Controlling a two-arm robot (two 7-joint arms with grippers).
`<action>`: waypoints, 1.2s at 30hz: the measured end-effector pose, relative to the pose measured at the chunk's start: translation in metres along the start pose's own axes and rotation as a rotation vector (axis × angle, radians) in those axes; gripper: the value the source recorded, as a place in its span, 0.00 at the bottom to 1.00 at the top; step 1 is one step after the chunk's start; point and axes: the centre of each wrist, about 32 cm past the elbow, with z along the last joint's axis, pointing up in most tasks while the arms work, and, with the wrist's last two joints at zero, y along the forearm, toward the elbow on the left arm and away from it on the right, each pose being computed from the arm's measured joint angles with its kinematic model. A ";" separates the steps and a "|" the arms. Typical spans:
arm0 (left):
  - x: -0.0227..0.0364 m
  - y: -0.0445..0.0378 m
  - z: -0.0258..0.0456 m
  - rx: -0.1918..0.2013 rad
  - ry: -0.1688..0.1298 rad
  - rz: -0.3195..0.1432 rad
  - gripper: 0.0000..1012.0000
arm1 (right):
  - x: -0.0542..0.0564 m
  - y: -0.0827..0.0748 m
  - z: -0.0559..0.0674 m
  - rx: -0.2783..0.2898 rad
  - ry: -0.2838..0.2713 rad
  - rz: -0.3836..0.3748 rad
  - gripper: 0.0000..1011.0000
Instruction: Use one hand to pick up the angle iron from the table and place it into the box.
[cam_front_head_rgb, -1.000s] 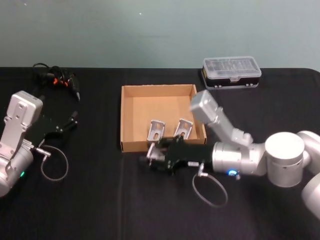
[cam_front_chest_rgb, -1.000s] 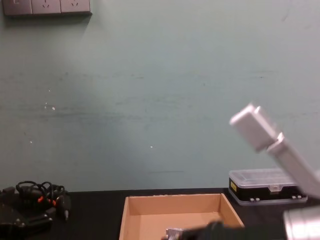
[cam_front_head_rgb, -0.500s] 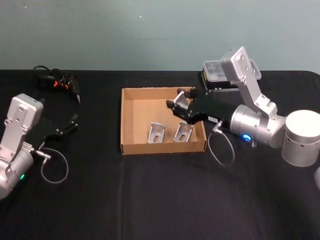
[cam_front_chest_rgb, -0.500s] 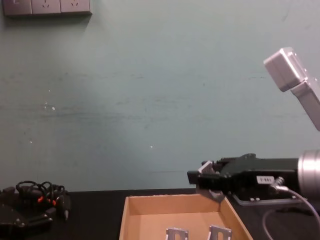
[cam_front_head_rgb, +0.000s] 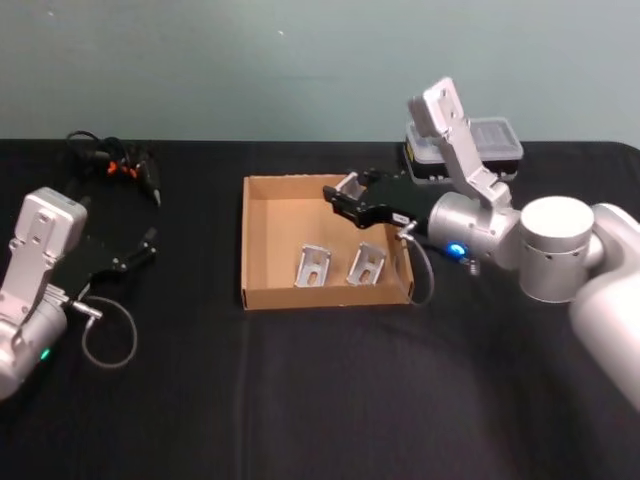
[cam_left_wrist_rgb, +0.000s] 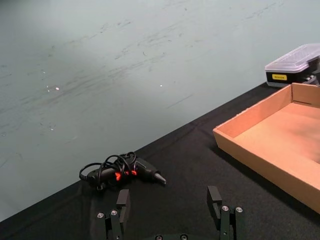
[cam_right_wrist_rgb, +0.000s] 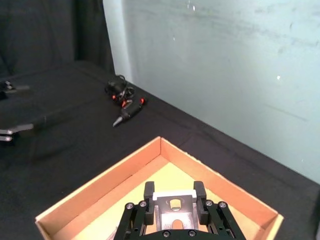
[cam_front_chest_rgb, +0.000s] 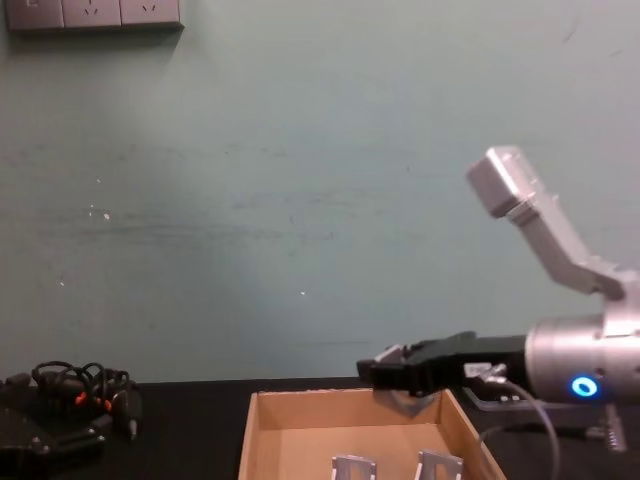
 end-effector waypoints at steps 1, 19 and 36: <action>0.0000 0.0000 0.0001 0.000 0.000 0.000 1.00 | 0.000 0.003 0.000 -0.006 0.003 0.001 0.47; 0.0000 0.0000 0.0001 0.000 0.000 0.000 1.00 | 0.002 0.033 0.001 -0.126 -0.004 0.032 0.47; 0.0000 0.0000 0.0000 0.000 0.000 0.000 1.00 | 0.001 0.036 -0.002 -0.154 -0.005 0.038 0.51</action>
